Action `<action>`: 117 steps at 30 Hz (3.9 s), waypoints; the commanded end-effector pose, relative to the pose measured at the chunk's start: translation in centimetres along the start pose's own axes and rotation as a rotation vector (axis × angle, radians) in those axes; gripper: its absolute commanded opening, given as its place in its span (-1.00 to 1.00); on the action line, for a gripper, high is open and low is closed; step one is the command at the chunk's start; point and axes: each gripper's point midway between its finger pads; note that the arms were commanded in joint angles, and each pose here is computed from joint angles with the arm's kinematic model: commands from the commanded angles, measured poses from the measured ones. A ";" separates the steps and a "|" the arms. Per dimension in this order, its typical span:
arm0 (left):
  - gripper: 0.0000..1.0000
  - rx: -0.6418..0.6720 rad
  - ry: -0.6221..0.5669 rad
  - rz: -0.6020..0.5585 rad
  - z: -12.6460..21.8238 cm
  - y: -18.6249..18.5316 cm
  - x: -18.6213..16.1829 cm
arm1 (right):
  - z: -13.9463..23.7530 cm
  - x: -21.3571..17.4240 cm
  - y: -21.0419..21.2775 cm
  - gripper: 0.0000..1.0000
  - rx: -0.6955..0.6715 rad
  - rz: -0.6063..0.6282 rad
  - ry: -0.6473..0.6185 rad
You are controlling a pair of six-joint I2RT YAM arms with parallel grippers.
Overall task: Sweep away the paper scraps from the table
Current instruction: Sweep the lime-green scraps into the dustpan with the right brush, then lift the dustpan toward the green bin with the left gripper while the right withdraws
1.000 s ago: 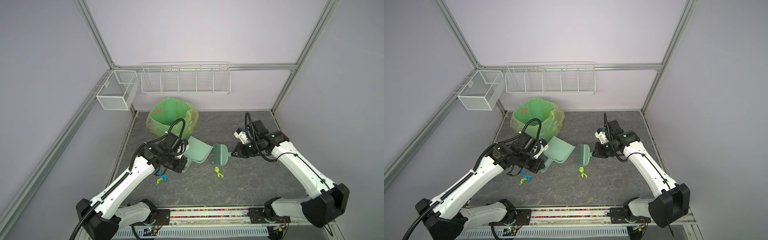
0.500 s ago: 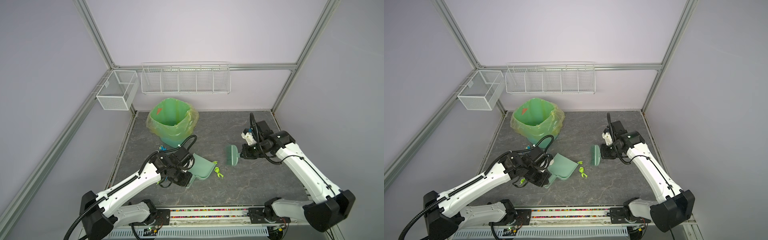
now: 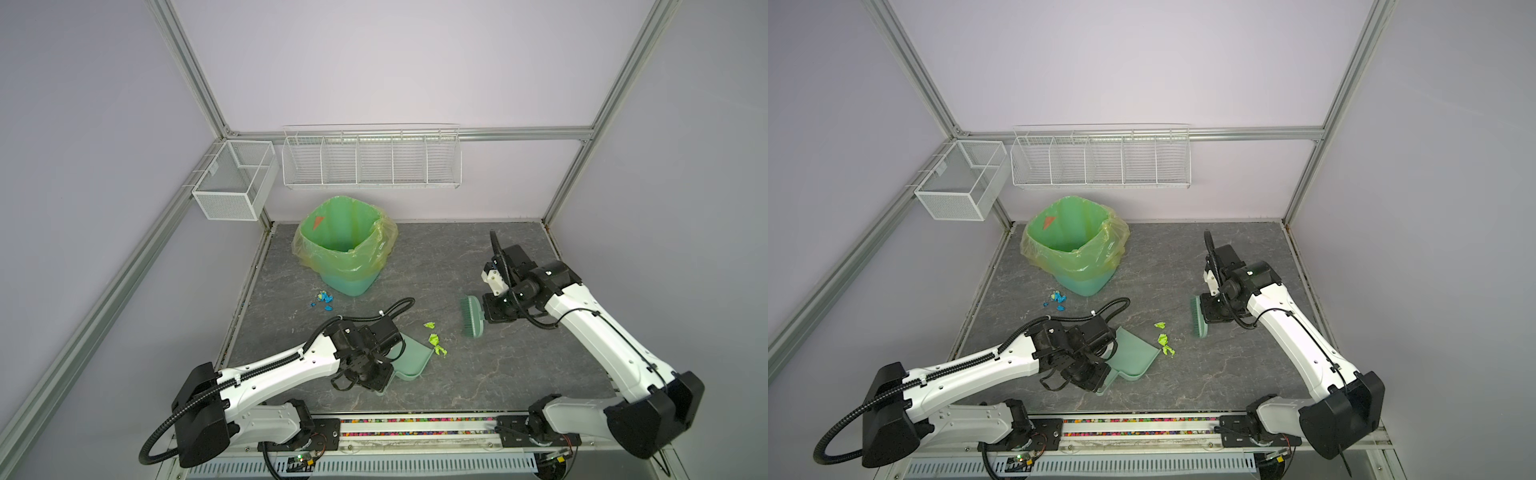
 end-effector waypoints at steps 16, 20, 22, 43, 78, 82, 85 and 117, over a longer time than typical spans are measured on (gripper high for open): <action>-1.00 0.030 0.057 -0.036 -1.8 -0.2 0.0 | -3.0 -1.6 3.3 -0.86 -0.018 0.113 0.085; -1.00 0.042 0.060 -0.047 -2.0 -0.1 0.3 | -3.2 -1.7 6.1 -0.86 0.058 0.139 0.074; -1.00 0.042 0.055 -0.046 -2.1 -0.2 0.4 | -3.1 -1.8 7.6 -0.86 0.104 0.149 0.065; -1.00 0.011 0.047 -0.049 -2.6 -0.7 0.7 | 2.6 0.8 10.3 -0.87 0.201 0.167 -0.137; -1.00 0.017 0.044 -0.047 -2.8 -1.0 2.1 | -4.5 -0.6 12.7 -0.86 0.039 0.388 0.023; -1.00 0.024 0.034 -0.044 -2.6 -0.8 2.3 | -2.5 -2.5 13.6 -0.86 0.160 0.345 0.012; -1.00 0.031 0.029 -0.043 -2.6 -0.6 2.5 | -0.8 -3.1 14.8 -0.86 0.287 0.315 -0.027; -1.00 0.379 -0.403 -0.099 10.2 2.7 10.0 | 5.4 1.5 2.5 -0.86 0.102 -0.086 -0.358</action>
Point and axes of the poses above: each gripper's point midway between its finger pads, its own z axis back along the fingers, its own y axis along the line the jaws close on, x = y × z, and after that the axes turned 2 degrees about -z, right-handed
